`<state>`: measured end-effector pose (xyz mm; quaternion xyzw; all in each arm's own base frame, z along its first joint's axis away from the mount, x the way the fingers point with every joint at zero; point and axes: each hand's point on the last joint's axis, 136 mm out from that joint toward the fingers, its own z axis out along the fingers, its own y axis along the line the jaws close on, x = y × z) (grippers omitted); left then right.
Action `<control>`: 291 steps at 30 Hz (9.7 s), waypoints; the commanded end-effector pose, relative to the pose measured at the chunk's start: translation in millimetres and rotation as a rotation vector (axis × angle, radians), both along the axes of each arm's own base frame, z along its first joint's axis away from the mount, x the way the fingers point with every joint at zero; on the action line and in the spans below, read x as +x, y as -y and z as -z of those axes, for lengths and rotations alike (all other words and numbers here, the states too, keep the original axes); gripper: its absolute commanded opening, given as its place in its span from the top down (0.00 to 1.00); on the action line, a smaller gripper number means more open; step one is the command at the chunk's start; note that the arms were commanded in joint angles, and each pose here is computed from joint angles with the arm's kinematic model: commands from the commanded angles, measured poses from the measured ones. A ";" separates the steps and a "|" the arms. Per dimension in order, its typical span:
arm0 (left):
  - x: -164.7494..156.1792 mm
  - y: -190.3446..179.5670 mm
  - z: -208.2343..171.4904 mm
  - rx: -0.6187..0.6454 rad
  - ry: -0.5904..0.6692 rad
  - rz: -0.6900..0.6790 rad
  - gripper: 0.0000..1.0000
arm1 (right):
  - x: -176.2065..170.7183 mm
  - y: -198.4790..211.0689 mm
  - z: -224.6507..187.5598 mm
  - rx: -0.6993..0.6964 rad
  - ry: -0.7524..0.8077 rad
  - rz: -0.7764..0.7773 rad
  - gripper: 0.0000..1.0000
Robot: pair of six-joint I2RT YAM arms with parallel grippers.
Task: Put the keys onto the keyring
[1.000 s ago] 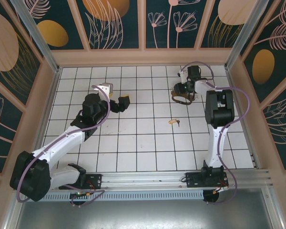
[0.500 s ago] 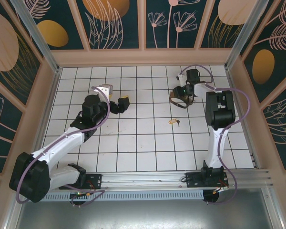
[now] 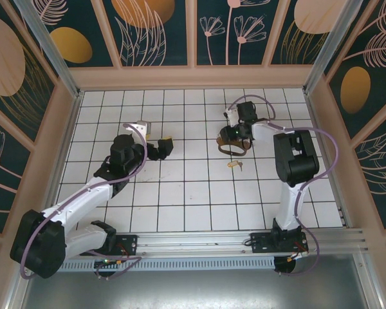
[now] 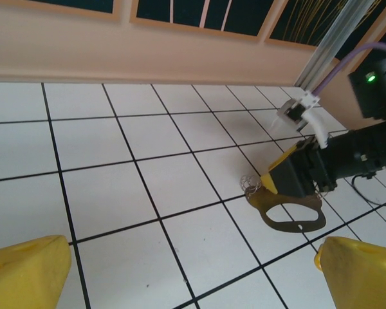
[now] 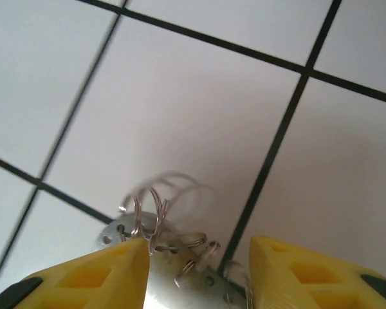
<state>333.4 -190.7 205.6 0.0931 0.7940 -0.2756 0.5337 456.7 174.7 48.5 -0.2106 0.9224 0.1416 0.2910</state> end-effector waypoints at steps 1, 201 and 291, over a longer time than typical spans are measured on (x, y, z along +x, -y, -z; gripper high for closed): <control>-4.8 2.3 0.8 -0.017 0.010 0.015 0.01 | 8.1 -5.3 -45.5 0.046 0.100 0.011 0.53; -9.9 -7.6 13.6 0.008 -0.012 -0.021 0.01 | -109.9 -83.8 -14.3 -0.234 0.112 -0.251 0.57; -147.7 71.2 -104.7 -0.170 0.430 0.641 0.59 | -283.4 -139.0 -265.8 0.652 0.682 -1.049 1.00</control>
